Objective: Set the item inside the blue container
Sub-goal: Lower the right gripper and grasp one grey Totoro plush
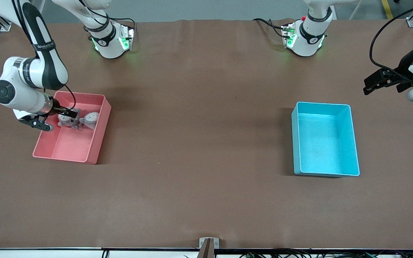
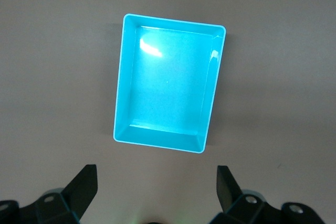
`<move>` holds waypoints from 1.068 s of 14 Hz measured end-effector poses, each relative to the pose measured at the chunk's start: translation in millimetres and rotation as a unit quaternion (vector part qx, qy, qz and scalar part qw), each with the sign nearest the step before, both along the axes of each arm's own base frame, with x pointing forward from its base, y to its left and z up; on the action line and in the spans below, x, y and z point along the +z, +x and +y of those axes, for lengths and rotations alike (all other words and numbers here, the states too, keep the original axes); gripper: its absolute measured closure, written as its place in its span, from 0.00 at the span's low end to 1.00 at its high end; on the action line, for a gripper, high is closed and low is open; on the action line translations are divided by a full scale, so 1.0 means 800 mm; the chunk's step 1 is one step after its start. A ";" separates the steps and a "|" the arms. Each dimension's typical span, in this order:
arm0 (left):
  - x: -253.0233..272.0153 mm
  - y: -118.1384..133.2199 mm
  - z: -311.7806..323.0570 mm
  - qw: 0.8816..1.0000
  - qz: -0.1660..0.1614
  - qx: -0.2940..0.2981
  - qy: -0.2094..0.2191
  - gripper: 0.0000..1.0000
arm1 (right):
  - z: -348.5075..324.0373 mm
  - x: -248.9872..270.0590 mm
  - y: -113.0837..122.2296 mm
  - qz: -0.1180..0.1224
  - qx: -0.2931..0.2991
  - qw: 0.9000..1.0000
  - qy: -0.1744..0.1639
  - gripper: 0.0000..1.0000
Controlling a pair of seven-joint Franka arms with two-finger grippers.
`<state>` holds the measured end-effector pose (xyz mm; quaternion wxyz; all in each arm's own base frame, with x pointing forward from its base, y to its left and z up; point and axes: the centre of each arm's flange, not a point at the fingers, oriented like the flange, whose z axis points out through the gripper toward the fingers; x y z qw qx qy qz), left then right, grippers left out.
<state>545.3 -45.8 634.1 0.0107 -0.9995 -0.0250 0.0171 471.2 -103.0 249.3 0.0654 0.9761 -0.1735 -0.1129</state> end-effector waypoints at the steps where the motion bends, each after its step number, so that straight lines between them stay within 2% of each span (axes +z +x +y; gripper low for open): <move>1: 0.000 0.000 -0.001 1.000 0.000 -0.001 0.000 0.00 | -0.001 -0.010 -0.001 0.002 -0.003 1.000 0.000 0.02; 5: 0.000 0.000 -0.005 1.000 0.000 -0.004 0.000 0.00 | -0.002 -0.031 -0.002 0.012 0.005 1.000 -0.012 0.02; 8: 0.000 -0.001 -0.005 1.000 0.001 -0.004 0.000 0.00 | -0.007 -0.037 -0.003 0.012 0.006 0.999 -0.030 0.04; 10: -0.001 -0.002 -0.006 1.000 0.005 -0.005 0.000 0.00 | -0.008 -0.040 -0.003 0.011 -0.013 0.999 -0.039 0.09; 12: -0.001 -0.002 -0.007 1.000 0.006 -0.005 0.001 0.00 | -0.002 -0.041 -0.002 0.008 -0.028 0.998 -0.047 0.25; 13: -0.001 -0.002 -0.007 1.000 0.006 -0.005 0.001 0.00 | 0.000 -0.041 -0.001 0.007 -0.032 0.998 -0.049 0.26; 14: -0.001 -0.002 -0.008 1.000 0.006 -0.006 0.001 0.00 | 0.002 -0.041 -0.001 0.007 -0.034 0.998 -0.050 0.33; 15: -0.001 -0.002 -0.008 1.000 0.006 -0.006 0.001 0.00 | 0.002 -0.041 -0.001 0.007 -0.034 0.998 -0.050 0.47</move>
